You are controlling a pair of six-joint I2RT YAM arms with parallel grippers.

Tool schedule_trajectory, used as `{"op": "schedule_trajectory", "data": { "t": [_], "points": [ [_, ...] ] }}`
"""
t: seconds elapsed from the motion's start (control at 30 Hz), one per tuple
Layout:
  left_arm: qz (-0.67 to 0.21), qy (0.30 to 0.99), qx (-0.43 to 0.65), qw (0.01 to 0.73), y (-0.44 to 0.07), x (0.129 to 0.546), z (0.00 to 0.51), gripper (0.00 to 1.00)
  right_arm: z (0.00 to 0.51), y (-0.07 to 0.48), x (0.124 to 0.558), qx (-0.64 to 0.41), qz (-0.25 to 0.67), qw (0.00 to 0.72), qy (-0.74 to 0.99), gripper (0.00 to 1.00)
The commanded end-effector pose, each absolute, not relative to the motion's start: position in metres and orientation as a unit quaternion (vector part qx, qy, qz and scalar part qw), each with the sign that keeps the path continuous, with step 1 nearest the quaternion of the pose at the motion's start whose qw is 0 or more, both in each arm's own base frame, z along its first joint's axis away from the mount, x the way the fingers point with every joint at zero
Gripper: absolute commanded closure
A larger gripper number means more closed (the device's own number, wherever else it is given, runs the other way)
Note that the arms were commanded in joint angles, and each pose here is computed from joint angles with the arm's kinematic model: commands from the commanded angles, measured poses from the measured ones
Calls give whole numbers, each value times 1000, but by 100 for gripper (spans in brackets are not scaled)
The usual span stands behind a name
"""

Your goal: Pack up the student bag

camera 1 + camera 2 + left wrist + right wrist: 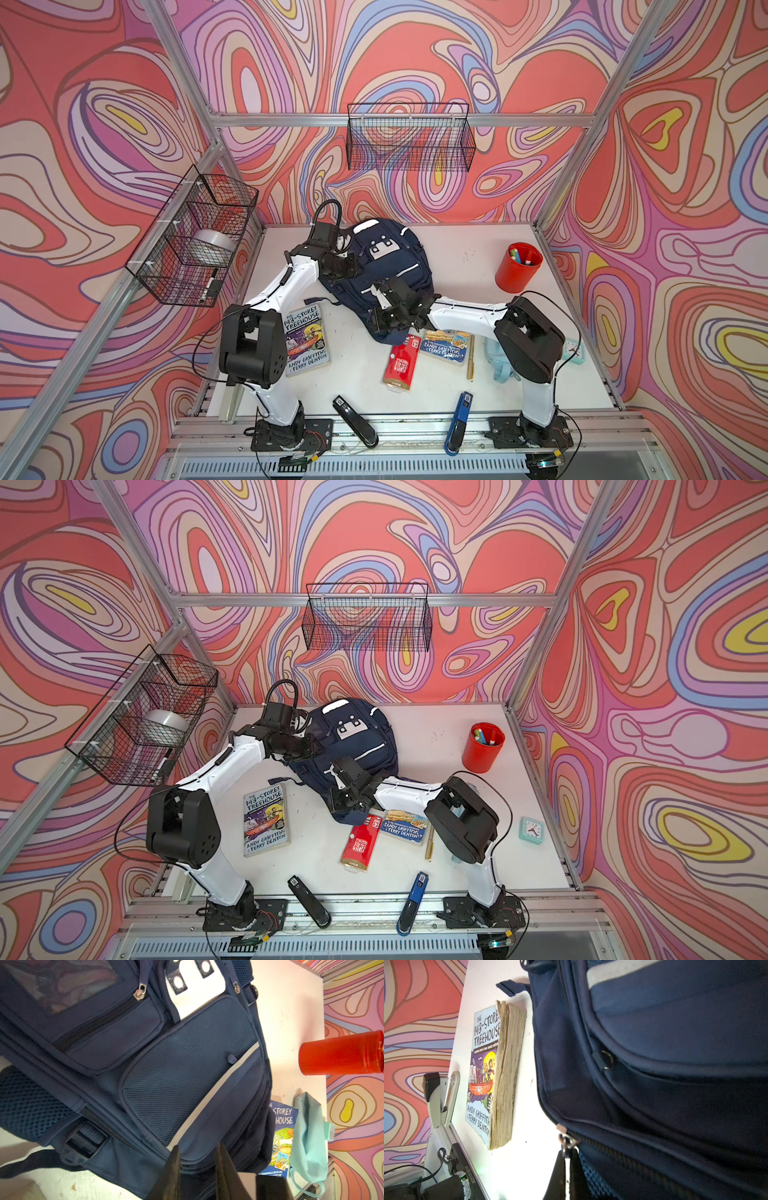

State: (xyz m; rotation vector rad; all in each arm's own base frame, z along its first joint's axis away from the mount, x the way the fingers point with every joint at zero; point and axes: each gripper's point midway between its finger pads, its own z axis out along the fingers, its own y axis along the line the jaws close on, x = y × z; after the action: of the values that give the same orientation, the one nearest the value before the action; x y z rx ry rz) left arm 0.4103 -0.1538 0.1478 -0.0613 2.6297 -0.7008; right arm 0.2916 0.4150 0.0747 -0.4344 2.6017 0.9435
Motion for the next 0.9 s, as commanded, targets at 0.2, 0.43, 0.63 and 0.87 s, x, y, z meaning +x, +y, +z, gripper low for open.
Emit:
{"op": "schedule_trajectory", "data": {
  "t": [0.2, 0.43, 0.63, 0.87],
  "points": [
    [-225, 953, 69, 193, -190, 396, 133, 85, 109, 405, 295, -152, 351, 210, 900, 72],
    [-175, 946, 175, 208, -219, 387, 128, 61, 169, 346, 309, -116, 333, 265, 897, 60],
    [-108, 941, 235, 220, -241, 389, 104, 42, 136, 273, 352, -39, 304, 253, 918, 38],
    [-69, 934, 274, 219, -252, 390, 83, 38, 87, 275, 376, -26, 270, 223, 936, 45]
  ]
}}
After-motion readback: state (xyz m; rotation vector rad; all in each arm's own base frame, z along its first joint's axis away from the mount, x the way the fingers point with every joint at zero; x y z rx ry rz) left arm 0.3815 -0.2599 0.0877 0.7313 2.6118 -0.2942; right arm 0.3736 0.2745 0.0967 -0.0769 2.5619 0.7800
